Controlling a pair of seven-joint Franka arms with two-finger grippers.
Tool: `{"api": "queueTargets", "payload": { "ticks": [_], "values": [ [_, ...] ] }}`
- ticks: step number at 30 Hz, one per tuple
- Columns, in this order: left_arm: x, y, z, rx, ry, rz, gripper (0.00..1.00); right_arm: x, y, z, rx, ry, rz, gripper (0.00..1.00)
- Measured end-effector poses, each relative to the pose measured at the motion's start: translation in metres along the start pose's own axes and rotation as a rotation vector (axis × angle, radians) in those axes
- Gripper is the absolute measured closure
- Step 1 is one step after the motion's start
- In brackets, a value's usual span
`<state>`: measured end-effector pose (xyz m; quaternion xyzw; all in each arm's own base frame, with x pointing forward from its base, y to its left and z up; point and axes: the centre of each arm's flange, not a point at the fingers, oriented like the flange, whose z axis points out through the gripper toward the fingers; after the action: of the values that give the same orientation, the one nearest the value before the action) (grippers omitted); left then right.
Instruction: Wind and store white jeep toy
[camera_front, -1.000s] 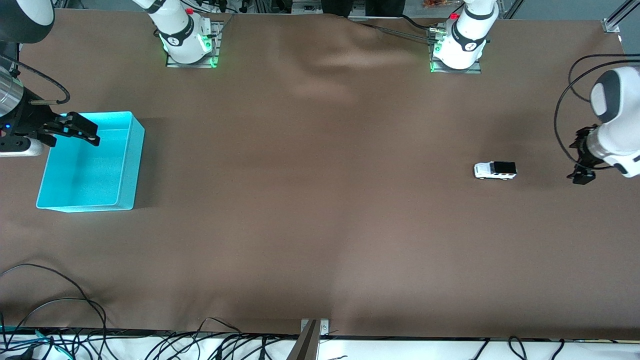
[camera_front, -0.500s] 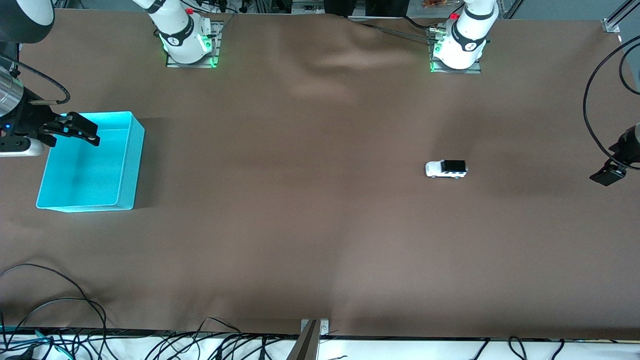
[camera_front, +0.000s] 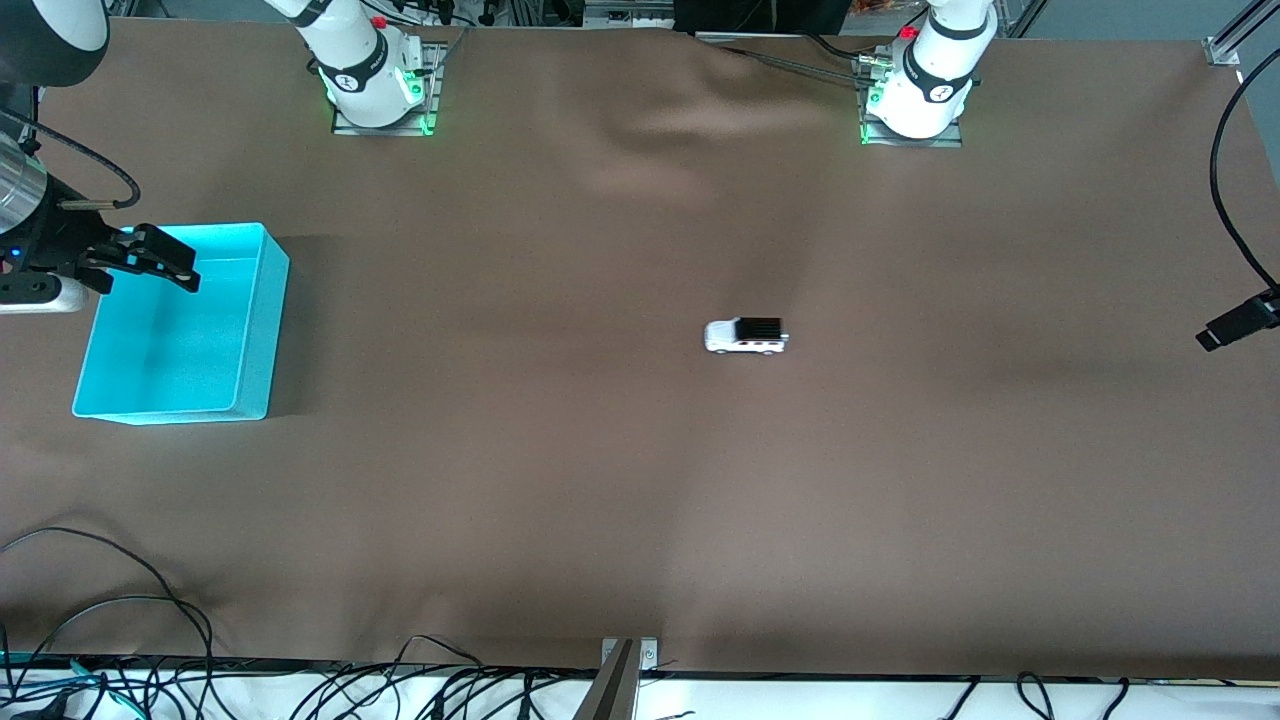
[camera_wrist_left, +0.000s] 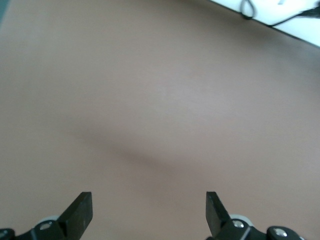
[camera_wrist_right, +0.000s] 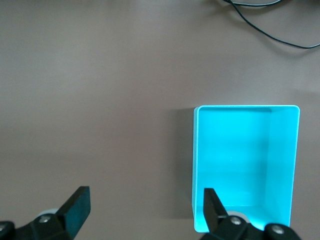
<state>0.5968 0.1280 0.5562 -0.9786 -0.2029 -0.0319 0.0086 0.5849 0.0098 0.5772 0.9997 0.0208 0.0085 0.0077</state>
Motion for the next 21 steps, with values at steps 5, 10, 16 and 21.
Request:
{"api": "queueTargets", "payload": {
  "ticks": [5,10,16,21],
  "values": [
    [-0.004,0.027,-0.010,-0.021,0.012,0.065,0.00,0.000,0.000,0.000,0.000,0.000,0.000,0.00],
    [-0.010,0.054,-0.017,-0.031,0.023,0.110,0.00,0.000,0.000,0.000,0.000,0.000,0.000,0.00],
    [-0.018,0.080,-0.019,-0.036,0.024,0.156,0.00,0.000,0.000,0.000,0.000,0.000,0.000,0.00],
    [-0.021,0.088,-0.017,-0.036,0.015,0.170,0.00,0.000,0.000,0.000,0.000,0.000,0.000,0.00]
  ]
}}
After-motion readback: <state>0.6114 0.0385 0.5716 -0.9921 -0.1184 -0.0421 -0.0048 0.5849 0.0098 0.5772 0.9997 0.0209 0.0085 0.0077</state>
